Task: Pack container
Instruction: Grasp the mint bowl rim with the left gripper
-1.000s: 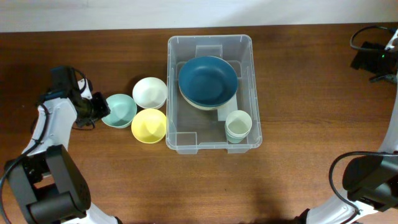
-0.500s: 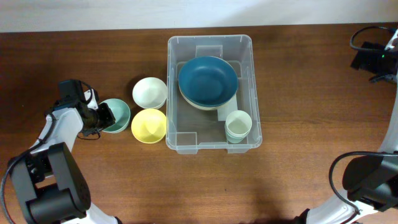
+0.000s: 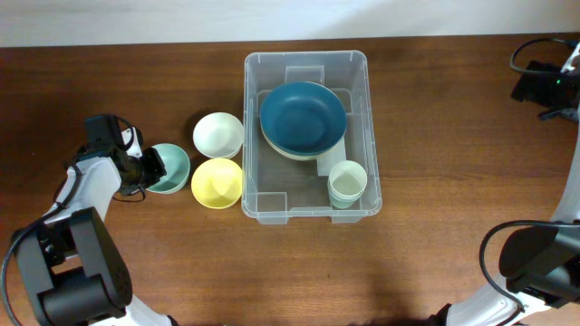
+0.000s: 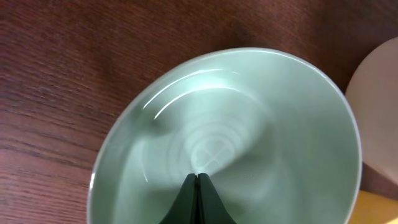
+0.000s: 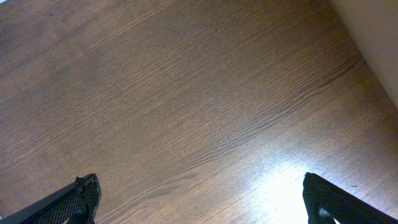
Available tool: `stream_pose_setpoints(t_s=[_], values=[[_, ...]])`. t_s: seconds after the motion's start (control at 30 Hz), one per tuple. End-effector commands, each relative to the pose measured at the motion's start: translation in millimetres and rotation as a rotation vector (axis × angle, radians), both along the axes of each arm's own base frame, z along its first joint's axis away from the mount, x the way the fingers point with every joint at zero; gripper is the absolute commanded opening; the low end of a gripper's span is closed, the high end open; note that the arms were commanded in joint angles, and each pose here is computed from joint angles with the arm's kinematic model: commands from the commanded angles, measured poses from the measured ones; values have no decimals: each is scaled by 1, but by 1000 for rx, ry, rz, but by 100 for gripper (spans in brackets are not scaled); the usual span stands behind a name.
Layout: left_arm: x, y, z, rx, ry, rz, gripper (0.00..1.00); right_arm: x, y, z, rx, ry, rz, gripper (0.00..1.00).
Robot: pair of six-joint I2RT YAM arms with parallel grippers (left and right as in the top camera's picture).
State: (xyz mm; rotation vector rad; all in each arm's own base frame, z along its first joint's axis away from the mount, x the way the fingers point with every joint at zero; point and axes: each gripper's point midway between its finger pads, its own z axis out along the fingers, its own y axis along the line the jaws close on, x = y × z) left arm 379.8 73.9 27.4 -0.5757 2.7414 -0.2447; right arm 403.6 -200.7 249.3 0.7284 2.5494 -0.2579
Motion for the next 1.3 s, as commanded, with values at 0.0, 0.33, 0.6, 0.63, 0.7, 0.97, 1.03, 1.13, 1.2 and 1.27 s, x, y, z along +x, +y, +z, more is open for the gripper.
stream_pose_setpoints(t_s=[0.0,0.33,0.6,0.63,0.7,0.97,1.03,1.13,1.2,1.27], values=[[-1,6,-4,34,3,3,6,-1,-1,12,-9,-29,-13,99],[42,18,57,69,-123,4,11,-1,-1,12,-9,-29,-13,99],[23,24,85,95,-32,44,33,-1,-1,12,-9,-29,-13,99],[16,27,82,107,1,69,34,-1,-1,12,-9,-29,-13,99],[2,36,77,141,64,112,36,-1,-1,12,-9,-29,-13,99],[-16,31,58,136,132,105,52,-1,-1,12,-9,-29,-13,99],[-19,27,48,126,138,100,57,-1,-1,12,-9,-29,-13,99],[-24,22,33,103,147,93,58,-1,-1,12,-9,-29,-13,99],[-27,21,24,98,153,93,59,-1,-1,12,-9,-29,-13,99],[-30,20,15,96,159,92,58,-1,-1,12,-9,-29,-13,99]])
